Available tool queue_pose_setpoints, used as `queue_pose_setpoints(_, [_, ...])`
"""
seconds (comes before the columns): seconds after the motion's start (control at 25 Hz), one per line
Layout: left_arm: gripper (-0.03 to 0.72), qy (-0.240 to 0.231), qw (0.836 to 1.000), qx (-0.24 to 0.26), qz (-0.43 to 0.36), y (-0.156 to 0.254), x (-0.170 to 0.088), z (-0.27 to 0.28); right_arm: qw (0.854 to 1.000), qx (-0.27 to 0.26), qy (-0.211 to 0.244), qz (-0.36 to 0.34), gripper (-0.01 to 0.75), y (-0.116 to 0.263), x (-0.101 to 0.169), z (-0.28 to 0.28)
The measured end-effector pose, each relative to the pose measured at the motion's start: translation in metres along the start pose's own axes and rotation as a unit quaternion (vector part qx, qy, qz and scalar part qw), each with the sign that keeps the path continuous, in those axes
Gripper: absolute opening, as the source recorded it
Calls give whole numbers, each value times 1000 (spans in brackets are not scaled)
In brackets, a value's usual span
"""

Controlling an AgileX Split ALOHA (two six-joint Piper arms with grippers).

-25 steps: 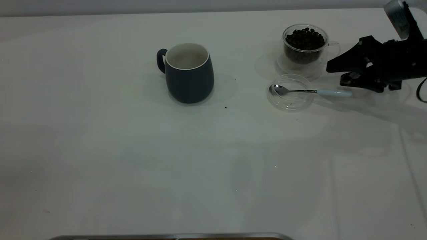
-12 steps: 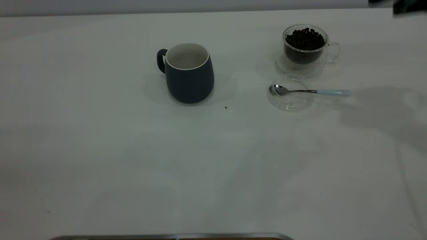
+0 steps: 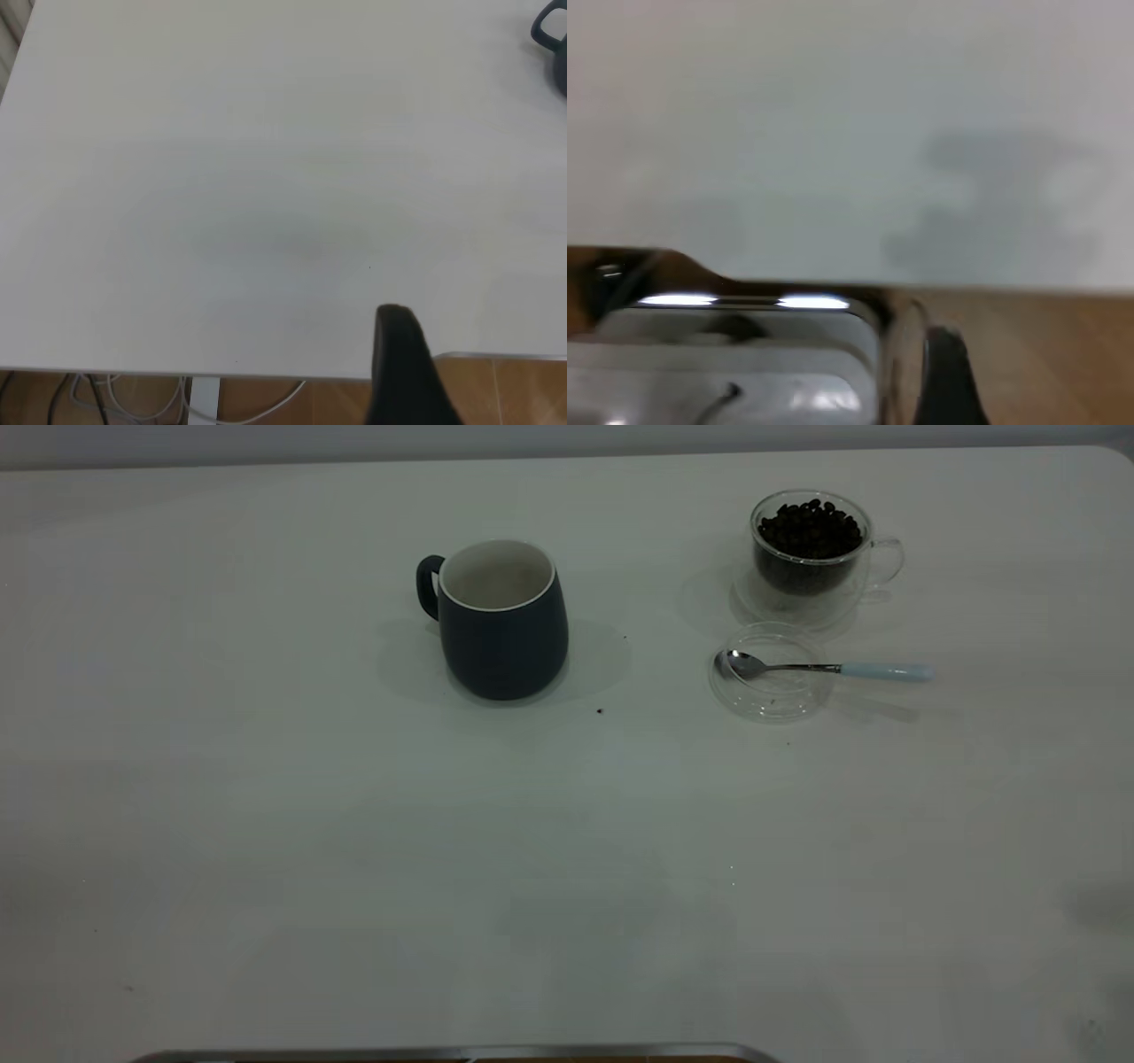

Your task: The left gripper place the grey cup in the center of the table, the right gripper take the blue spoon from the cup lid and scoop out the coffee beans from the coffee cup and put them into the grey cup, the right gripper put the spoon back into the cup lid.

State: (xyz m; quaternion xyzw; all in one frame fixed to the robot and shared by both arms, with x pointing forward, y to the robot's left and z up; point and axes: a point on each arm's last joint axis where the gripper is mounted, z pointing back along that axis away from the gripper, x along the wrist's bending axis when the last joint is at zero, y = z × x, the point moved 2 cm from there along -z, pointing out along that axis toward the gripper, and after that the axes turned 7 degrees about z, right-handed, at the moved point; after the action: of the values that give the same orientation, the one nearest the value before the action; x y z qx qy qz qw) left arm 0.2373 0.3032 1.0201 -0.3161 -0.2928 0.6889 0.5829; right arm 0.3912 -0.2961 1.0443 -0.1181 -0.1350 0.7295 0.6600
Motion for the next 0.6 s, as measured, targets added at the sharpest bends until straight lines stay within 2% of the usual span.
queue_pose_setpoints(0.12, [508,0,1000,0,0,0,0,0,999,-39,7,-9,563,35,4,18])
queue_pose_setpoints(0.36, [508,0,1000,0,-1,0,0,0,993,-114,7,-7,563,82,10,9])
queue_pose_setpoints(0.6, [508,0,1000,0,-1,0,0,0,980,-199,18,0,563,105,13,18])
